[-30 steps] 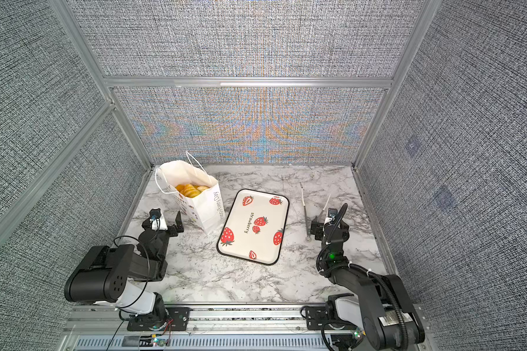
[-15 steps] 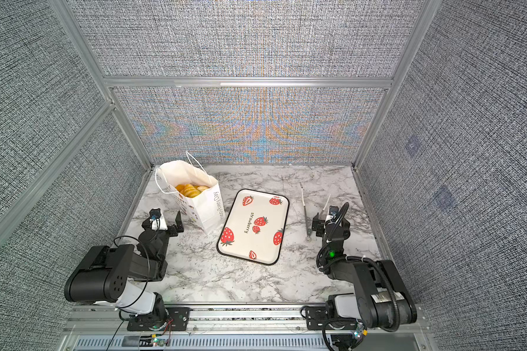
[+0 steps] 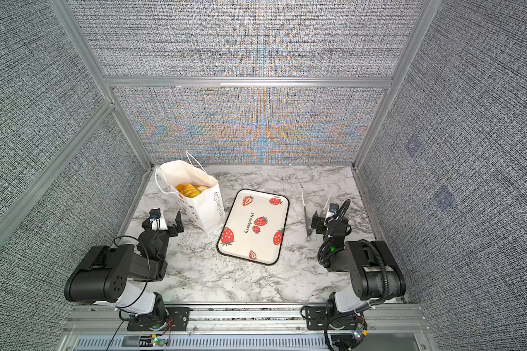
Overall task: Pack bread into a paper bag
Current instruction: Reset both arms
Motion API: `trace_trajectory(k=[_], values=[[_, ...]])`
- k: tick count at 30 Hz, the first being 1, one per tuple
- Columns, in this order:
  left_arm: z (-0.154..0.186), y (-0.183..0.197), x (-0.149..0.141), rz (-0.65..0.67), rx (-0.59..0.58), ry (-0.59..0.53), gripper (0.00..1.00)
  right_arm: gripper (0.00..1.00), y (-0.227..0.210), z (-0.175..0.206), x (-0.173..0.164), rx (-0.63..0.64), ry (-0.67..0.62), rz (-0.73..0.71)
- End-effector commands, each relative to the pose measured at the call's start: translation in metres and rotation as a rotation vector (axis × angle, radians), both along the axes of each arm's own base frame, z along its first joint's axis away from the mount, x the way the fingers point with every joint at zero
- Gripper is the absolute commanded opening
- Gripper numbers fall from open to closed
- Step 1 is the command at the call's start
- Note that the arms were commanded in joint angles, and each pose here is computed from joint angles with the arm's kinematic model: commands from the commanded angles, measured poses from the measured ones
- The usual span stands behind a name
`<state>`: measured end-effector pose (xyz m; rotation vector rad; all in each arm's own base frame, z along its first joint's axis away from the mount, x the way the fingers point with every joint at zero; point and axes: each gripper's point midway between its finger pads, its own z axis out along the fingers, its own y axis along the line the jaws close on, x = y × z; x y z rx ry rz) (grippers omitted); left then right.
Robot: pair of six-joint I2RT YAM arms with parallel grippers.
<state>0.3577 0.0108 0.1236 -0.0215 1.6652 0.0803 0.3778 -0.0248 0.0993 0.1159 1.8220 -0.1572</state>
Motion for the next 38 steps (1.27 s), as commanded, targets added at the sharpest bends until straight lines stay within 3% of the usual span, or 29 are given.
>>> trace_trajectory(k=[1,38], values=[[0.0074,-0.0012,0.0016,-0.009,0.011,-0.029,0.99,0.98,0.0017,0.0021,0.0052,0.0,0.004,0.011],[0.0066,-0.0074,0.0032,-0.043,0.02,-0.022,0.99,0.99,0.0007,0.0013,0.0069,0.006,0.013,0.01]])
